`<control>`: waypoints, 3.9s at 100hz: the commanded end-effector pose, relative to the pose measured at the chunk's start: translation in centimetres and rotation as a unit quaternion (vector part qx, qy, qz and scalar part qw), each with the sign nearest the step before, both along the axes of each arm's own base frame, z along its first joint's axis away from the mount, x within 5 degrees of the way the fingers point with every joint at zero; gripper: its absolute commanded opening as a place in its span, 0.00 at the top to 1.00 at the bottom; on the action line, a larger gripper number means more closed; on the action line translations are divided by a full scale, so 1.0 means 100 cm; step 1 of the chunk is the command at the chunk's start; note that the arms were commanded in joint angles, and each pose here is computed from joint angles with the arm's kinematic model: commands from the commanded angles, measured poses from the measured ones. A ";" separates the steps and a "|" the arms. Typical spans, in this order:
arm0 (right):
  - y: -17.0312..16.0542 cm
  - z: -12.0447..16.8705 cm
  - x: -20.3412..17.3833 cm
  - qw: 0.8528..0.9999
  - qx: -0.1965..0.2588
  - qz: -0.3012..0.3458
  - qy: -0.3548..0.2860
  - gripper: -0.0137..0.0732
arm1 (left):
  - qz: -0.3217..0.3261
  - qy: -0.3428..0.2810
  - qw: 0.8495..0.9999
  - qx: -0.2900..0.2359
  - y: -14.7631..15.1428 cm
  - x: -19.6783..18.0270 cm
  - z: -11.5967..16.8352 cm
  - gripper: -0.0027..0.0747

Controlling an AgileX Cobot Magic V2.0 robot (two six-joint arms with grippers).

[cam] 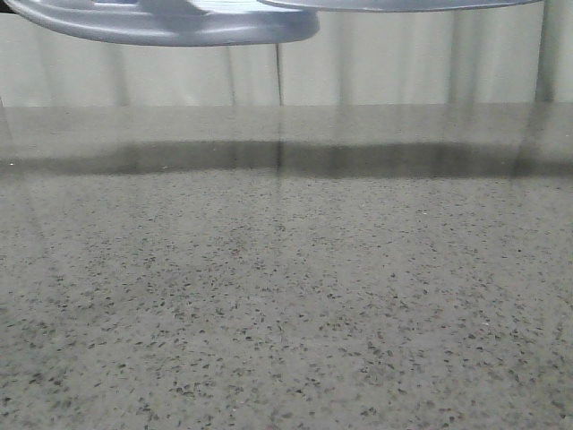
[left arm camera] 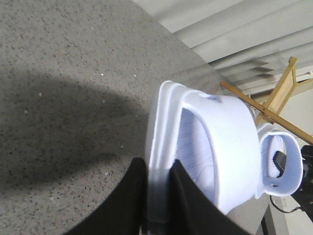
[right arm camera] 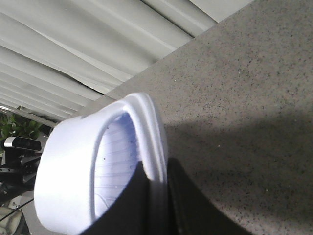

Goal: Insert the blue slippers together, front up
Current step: 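Carry the right gripper's slipper over the left gripper's slipper, stacking them, then lower the stacked slippers onto the table, both facing up, then open both grippers and raise them away from the slippers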

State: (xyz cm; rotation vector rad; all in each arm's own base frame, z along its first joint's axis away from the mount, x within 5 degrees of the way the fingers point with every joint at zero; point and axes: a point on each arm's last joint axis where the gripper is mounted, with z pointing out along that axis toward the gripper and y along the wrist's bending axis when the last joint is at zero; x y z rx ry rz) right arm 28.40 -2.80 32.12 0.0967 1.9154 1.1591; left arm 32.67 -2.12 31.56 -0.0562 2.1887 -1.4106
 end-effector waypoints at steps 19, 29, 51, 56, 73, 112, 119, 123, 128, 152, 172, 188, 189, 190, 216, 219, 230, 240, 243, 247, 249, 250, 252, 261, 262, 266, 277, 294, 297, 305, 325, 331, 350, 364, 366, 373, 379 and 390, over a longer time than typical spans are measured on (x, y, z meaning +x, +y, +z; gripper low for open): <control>-0.001 0.023 0.021 0.998 0.026 0.014 -0.051 0.97 | -0.044 -0.022 0.997 -0.051 -0.020 -0.012 0.029 0.95; -0.004 0.024 0.028 0.998 0.022 0.018 -0.052 0.97 | -0.045 -0.021 0.998 -0.048 -0.020 -0.013 0.028 0.95; 0.005 0.015 0.044 0.997 0.024 0.055 -0.042 0.97 | -0.049 -0.020 0.997 -0.048 -0.023 -0.013 0.028 0.95; 0.010 0.010 0.048 0.997 0.023 0.065 -0.037 0.97 | -0.052 -0.019 0.997 -0.049 -0.025 -0.013 0.028 0.95; 0.033 -0.005 0.062 0.994 0.030 0.106 -0.021 0.97 | -0.056 -0.012 0.997 -0.052 -0.029 -0.014 0.028 0.95; 0.100 -0.019 0.082 0.977 0.048 0.209 -0.009 0.97 | -0.057 -0.009 0.997 -0.055 -0.030 -0.014 0.029 0.95; 0.110 -0.023 0.085 0.974 0.052 0.221 -0.002 0.97 | -0.057 -0.009 0.997 -0.055 -0.030 -0.014 0.029 0.95; 0.115 -0.025 0.087 0.972 0.055 0.227 0.005 0.97 | -0.057 -0.009 0.997 -0.055 -0.030 -0.014 0.029 0.95; 0.122 -0.029 0.088 0.970 0.058 0.234 0.014 0.97 | -0.057 -0.008 0.997 -0.054 -0.030 -0.014 0.028 0.95; 0.156 -0.047 0.087 0.960 0.060 0.272 0.040 0.97 | -0.059 -0.008 0.997 -0.054 -0.032 -0.014 0.028 0.95; 0.167 -0.045 0.088 0.953 0.066 0.294 0.035 0.97 | -0.065 -0.007 0.996 -0.052 -0.035 -0.015 0.028 0.95; 0.150 -0.037 0.090 0.949 0.082 0.303 0.023 0.84 | -0.048 -0.012 0.997 -0.058 -0.026 -0.014 0.031 0.95; 0.148 -0.036 0.090 0.950 0.082 0.300 0.022 0.83 | -0.048 -0.012 0.997 -0.058 -0.025 -0.014 0.031 0.95; 0.147 -0.036 0.090 0.950 0.083 0.299 0.025 0.82 | -0.047 -0.012 0.997 -0.058 -0.025 -0.014 0.031 0.95; 0.096 -0.020 0.094 0.968 0.080 0.236 0.014 0.68 | -0.035 -0.021 0.998 -0.053 -0.016 -0.013 0.031 0.95; 0.090 -0.017 0.094 0.970 0.079 0.229 0.010 0.68 | -0.034 -0.023 0.998 -0.052 -0.016 -0.013 0.031 0.95; 0.065 -0.006 0.091 0.977 0.073 0.199 -0.006 0.68 | -0.028 -0.028 0.998 -0.046 -0.015 -0.012 0.030 0.95; 0.047 0.001 0.088 0.982 0.067 0.176 -0.013 0.68 | -0.019 -0.031 0.999 -0.036 -0.014 -0.010 0.029 0.95; 0.043 0.004 0.087 0.983 0.063 0.171 -0.015 0.68 | -0.016 -0.033 0.999 -0.030 -0.014 -0.010 0.028 0.95; 0.041 0.006 0.085 0.984 0.060 0.169 -0.014 0.68 | -0.015 -0.038 0.999 -0.022 -0.015 -0.009 0.027 0.95; 0.039 0.006 0.084 0.984 0.058 0.167 -0.014 0.68 | -0.016 -0.041 0.999 -0.018 -0.016 -0.008 0.027 0.95; 0.039 0.007 0.083 0.984 0.055 0.168 -0.014 0.68 | -0.016 -0.042 0.999 -0.016 -0.016 -0.008 0.026 0.95; 0.038 0.008 0.082 0.984 0.051 0.167 -0.015 0.68 | -0.016 -0.042 0.999 -0.012 -0.018 -0.007 0.025 0.95; 0.038 0.009 0.080 0.985 0.040 0.170 -0.014 0.68 | -0.019 -0.052 0.998 0.016 -0.027 -0.003 0.018 0.95; 0.038 0.010 0.080 0.985 0.040 0.170 -0.015 0.68 | -0.019 -0.053 0.998 0.018 -0.028 -0.003 0.018 0.95; 0.038 0.010 0.079 0.984 0.038 0.171 -0.016 0.68 | -0.021 -0.059 0.997 0.035 -0.033 -0.001 0.014 0.95; 0.039 0.011 0.078 0.984 0.031 0.173 -0.016 0.68 | -0.023 -0.060 0.995 0.076 -0.046 0.005 0.001 0.94; 0.039 0.009 0.076 0.984 0.009 0.180 -0.009 0.68 | -0.054 -0.084 0.983 0.156 -0.058 0.015 -0.024 0.86; 0.039 0.008 0.075 0.983 0.004 0.181 -0.007 0.68 | -0.052 -0.085 0.981 0.166 -0.057 0.017 -0.027 0.82; 0.039 0.005 0.075 0.983 -0.006 0.185 0.001 0.68 | -0.043 -0.090 0.976 0.191 -0.055 0.022 -0.034 0.66; 0.038 0.001 0.073 0.981 -0.029 0.192 0.012 0.68 | -0.030 -0.103 0.963 0.247 -0.048 0.028 -0.041 0.38; 0.037 0.001 0.073 0.981 -0.030 0.191 0.012 0.69 | -0.033 -0.111 0.959 0.258 -0.045 0.028 -0.038 0.39; 0.026 0.007 0.069 0.984 -0.041 0.176 0.006 0.91 | -0.035 -0.159 0.946 0.281 -0.041 0.023 -0.007 0.65; 0.022 0.019 0.060 0.984 -0.072 0.161 -0.008 0.94 | -0.007 -0.224 0.928 0.299 -0.037 0.009 0.029 0.94; 0.022 0.021 0.058 0.984 -0.080 0.160 -0.010 0.94 | -0.001 -0.236 0.923 0.303 -0.037 0.006 0.035 0.95; 0.021 0.026 0.053 0.982 -0.125 0.143 -0.015 0.94 | 0.022 -0.271 0.910 0.312 -0.034 -0.004 0.054 0.95; 0.024 0.033 0.046 0.980 -0.157 0.120 -0.026 0.94 | 0.048 -0.297 0.900 0.315 -0.032 -0.014 0.069 0.95; 0.025 0.044 0.030 0.979 -0.189 0.054 -0.051 0.94 | 0.084 -0.338 0.878 0.328 -0.027 -0.032 0.089 0.95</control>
